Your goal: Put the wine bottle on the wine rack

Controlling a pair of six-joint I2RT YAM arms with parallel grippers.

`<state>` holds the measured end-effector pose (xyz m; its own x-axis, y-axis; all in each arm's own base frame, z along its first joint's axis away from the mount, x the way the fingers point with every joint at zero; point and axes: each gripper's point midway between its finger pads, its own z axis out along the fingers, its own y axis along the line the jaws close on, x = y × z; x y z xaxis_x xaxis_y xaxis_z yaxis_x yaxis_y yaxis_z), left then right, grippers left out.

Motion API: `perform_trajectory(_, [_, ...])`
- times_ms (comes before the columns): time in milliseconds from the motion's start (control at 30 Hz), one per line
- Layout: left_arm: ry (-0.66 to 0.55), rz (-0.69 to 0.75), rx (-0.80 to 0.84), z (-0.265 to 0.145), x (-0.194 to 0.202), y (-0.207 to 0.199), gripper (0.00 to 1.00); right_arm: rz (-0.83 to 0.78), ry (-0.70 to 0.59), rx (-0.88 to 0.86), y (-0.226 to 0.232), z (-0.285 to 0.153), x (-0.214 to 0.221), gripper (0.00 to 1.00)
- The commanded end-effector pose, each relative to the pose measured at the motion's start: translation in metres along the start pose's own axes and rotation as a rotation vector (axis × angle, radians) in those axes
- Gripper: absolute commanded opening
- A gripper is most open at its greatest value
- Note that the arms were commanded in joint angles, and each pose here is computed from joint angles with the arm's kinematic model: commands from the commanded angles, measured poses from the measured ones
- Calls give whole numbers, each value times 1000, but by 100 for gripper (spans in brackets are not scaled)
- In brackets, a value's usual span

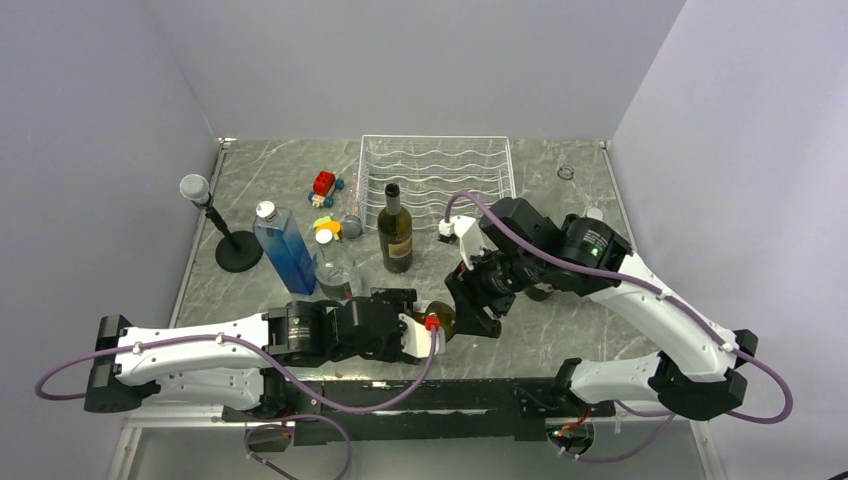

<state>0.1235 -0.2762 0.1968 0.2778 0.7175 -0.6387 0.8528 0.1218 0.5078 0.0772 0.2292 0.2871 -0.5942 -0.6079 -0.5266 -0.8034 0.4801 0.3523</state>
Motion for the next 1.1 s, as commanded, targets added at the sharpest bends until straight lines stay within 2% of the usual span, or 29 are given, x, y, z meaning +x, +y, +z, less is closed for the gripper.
perform_trajectory(0, [-120, -11, -133, -11, -34, 31, 1, -16, 22, -53, 6, 12, 0, 62])
perform_trajectory(133, [-96, -1, -167, -11, -30, 35, 1, -11, 56, -81, 10, 22, 3, 64])
perform_trajectory(300, [-122, 2, -225, -18, -33, 46, 1, 2, 78, -75, 7, 29, 7, 65])
perform_trajectory(433, [-153, 28, -239, -19, -40, 49, 1, 7, 101, -80, 6, 38, 8, 61])
perform_trajectory(667, [-167, 34, -269, -18, -43, 54, 1, 19, 116, -47, -1, 46, 10, 60])
perform_trajectory(767, [-163, 12, -269, -17, -43, 53, 1, 28, 122, -36, -3, 48, 13, 55])
perform_trajectory(867, [-143, -51, -286, -21, -42, 57, 1, 30, 130, -24, -6, 50, 18, 46])
perform_trajectory(1033, [-186, -105, -284, -31, -53, 62, 1, 30, 148, 3, -11, 52, 26, 4])
perform_trajectory(1067, [-196, -105, -284, -32, -54, 62, 1, 31, 150, 8, -12, 53, 27, 0])
